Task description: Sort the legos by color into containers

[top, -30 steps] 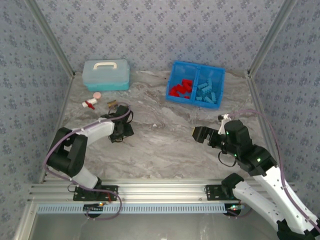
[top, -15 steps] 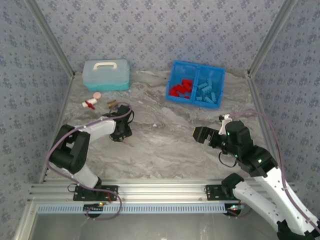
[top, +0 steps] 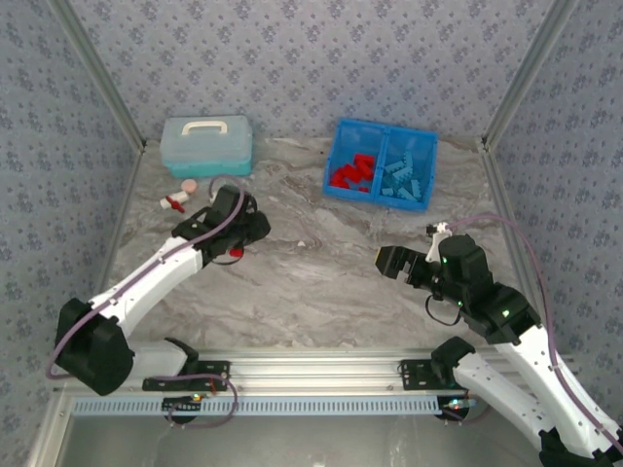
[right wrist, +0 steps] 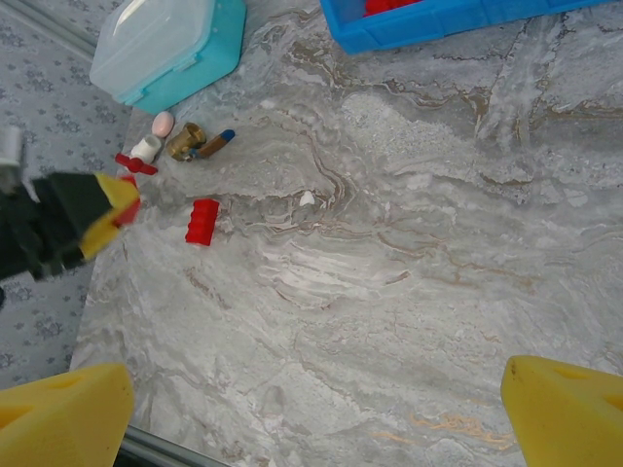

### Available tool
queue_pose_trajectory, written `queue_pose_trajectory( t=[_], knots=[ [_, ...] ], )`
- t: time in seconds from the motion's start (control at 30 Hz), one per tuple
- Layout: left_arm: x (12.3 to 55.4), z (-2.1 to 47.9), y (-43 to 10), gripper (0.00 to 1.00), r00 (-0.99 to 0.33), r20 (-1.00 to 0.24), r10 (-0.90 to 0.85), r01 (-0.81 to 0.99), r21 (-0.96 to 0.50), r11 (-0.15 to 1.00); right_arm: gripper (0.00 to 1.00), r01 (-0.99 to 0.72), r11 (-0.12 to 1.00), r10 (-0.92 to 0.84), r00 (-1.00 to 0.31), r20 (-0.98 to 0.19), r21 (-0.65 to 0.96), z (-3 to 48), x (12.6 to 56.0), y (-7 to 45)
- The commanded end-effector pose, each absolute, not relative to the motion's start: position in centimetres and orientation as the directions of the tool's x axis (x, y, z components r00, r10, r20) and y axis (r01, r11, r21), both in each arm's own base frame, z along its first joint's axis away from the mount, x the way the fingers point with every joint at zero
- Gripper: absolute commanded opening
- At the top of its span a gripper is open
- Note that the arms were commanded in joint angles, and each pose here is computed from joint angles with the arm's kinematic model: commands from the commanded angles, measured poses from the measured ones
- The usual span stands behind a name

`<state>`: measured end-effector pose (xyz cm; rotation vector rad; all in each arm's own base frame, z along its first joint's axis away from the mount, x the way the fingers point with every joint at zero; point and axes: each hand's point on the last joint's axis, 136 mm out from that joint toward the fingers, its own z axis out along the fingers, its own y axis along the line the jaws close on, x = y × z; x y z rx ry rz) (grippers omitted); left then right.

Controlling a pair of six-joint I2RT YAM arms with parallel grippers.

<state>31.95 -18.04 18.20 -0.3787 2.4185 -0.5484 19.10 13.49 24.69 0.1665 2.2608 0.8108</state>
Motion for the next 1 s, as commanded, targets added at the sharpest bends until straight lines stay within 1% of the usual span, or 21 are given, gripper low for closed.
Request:
queue_pose_trajectory(
  t=[0.0,0.07,0.17,0.3,0.47,0.6,0.73,0.83,0.97],
  knots=[
    [34.6,24.5,-22.7,0.34,-0.704,-0.589,-0.397,0.052,-0.601,0.798,1.0,-0.092,0.8,0.349,-0.733,-0.584,0.593,24.7,18.9,13.1],
    [36.2,26.4,-25.3,0.34,-0.691,-0.608,-0.39,0.118,-0.628,0.769,1.0,-0.091,0.8,0.35,-0.731,-0.585,0.593,24.7,18.9,13.1],
    [38.7,27.4,-29.2,0.33,-0.699,-0.624,-0.351,0.169,-0.62,0.766,1.0,-0.094,0.799,0.351,-0.729,-0.587,0.594,24.8,19.0,13.1],
    [42.1,26.8,-33.7,0.33,-0.713,-0.642,-0.283,0.182,-0.559,0.809,1.0,-0.095,0.799,0.351,-0.729,-0.588,0.594,24.9,19.0,13.1],
    [47.4,24.5,-38.3,0.33,-0.687,-0.7,-0.197,0.211,-0.451,0.867,1.0,-0.092,0.801,0.346,-0.735,-0.583,0.591,24.9,18.7,13.0],
    [50.6,21.6,-39.8,0.33,-0.676,-0.728,-0.113,0.223,-0.348,0.911,1.0,-0.087,0.803,0.352,-0.729,-0.587,0.59,25.0,18.4,12.6],
    [53.1,21.5,-42.0,0.33,-0.616,-0.784,-0.074,0.288,-0.311,0.906,1.0,-0.091,0.808,0.351,-0.72,-0.599,0.582,25.0,18.3,12.3],
    [54.7,21.5,-42.7,0.34,-0.559,-0.826,-0.071,0.305,-0.284,0.909,1.0,-0.086,0.815,0.346,-0.721,-0.6,0.573,24.9,18.2,12.1],
    [57.0,22.2,-42.2,0.37,-0.453,-0.886,-0.099,0.271,-0.242,0.932,1.0,-0.083,0.821,0.339,-0.725,-0.6,0.565,25.0,17.9,11.8]
  ],
)
